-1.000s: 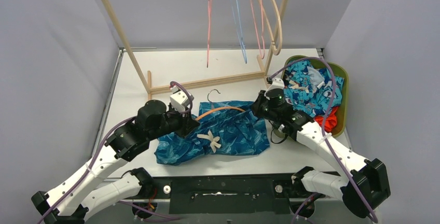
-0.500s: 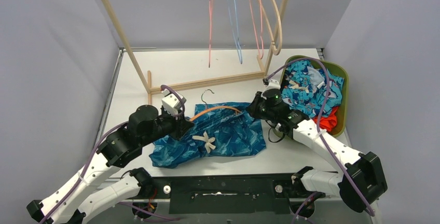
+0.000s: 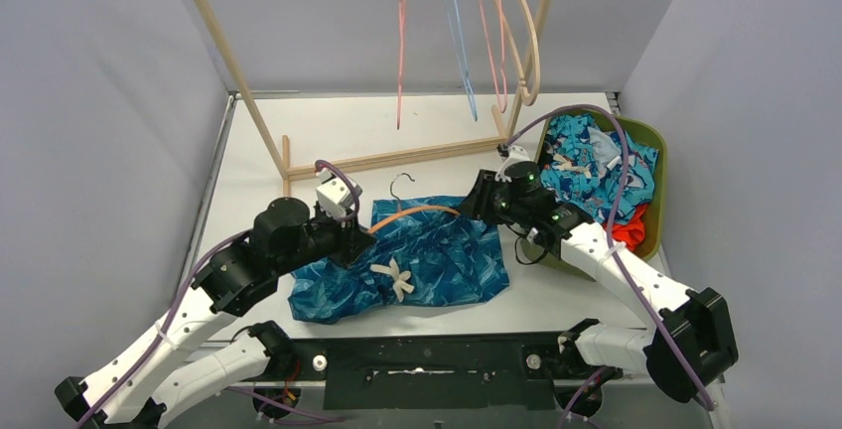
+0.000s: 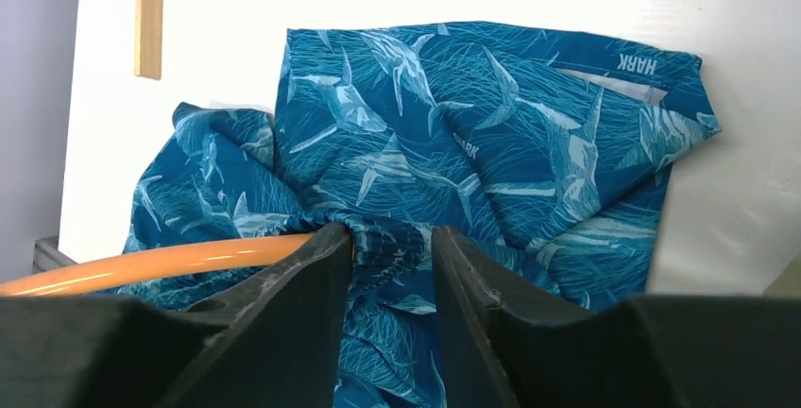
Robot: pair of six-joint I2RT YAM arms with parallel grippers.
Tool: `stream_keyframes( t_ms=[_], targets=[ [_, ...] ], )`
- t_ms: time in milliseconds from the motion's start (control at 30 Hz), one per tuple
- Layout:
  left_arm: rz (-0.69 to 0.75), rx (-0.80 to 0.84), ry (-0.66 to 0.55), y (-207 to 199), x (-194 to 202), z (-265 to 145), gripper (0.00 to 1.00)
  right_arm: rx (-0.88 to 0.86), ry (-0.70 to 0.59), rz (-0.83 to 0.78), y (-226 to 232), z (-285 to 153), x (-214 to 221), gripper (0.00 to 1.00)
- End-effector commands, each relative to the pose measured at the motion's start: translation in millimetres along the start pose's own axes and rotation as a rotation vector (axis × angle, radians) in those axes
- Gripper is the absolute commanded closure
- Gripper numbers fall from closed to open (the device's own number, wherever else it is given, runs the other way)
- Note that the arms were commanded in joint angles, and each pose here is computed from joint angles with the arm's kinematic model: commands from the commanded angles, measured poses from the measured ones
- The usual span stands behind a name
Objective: Remove the shorts from the hanger
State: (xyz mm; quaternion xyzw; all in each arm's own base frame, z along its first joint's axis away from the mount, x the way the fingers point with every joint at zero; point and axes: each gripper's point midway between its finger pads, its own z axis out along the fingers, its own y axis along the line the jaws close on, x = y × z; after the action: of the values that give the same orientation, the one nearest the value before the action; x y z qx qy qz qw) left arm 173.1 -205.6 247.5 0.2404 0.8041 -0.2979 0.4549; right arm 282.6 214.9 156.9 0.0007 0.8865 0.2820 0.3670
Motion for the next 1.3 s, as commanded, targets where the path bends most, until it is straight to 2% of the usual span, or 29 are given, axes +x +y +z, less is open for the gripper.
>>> stream_keyframes(
  t_ms=[0,100,200,367,533,667,767,833,900,1100,1267],
  targets=[
    [0.020,0.092,-0.237,-24,-67,-13,1.00,0.025,0.004,-0.015,3,2,-11,0.58],
    [0.020,0.094,-0.245,-24,-68,-14,1.00,0.071,0.066,-0.044,-4,9,0,0.49],
    [0.013,0.108,-0.235,-26,-63,-12,1.00,-0.031,0.073,-0.160,23,11,1,0.46],
    [0.006,0.107,-0.214,-25,-57,-9,1.00,-0.151,-0.068,-0.400,60,0,-13,0.43],
    [0.010,0.102,-0.187,-23,-53,-6,1.00,-0.221,-0.237,-0.597,70,-23,-24,0.40],
    [0.009,0.119,-0.179,-26,-51,-3,1.00,-0.367,-0.355,-0.836,85,-42,-13,0.40],
    [0.001,0.132,-0.181,-28,-52,-1,1.00,-0.454,-0.371,-0.955,97,-47,1,0.40],
    [-0.002,0.144,-0.177,-31,-53,1,1.00,-0.472,-0.348,-0.995,100,-42,9,0.40],
    [-0.003,0.163,-0.170,-34,-52,1,1.00,-0.418,-0.344,-0.997,95,-35,8,0.41],
    [-0.008,0.217,-0.111,-43,-41,4,1.00,-0.305,-0.411,-1.008,91,-31,-11,0.40],
    [-0.009,0.202,-0.082,-41,-40,7,1.00,-0.302,-0.452,-1.024,93,-36,-16,0.44]
  ],
)
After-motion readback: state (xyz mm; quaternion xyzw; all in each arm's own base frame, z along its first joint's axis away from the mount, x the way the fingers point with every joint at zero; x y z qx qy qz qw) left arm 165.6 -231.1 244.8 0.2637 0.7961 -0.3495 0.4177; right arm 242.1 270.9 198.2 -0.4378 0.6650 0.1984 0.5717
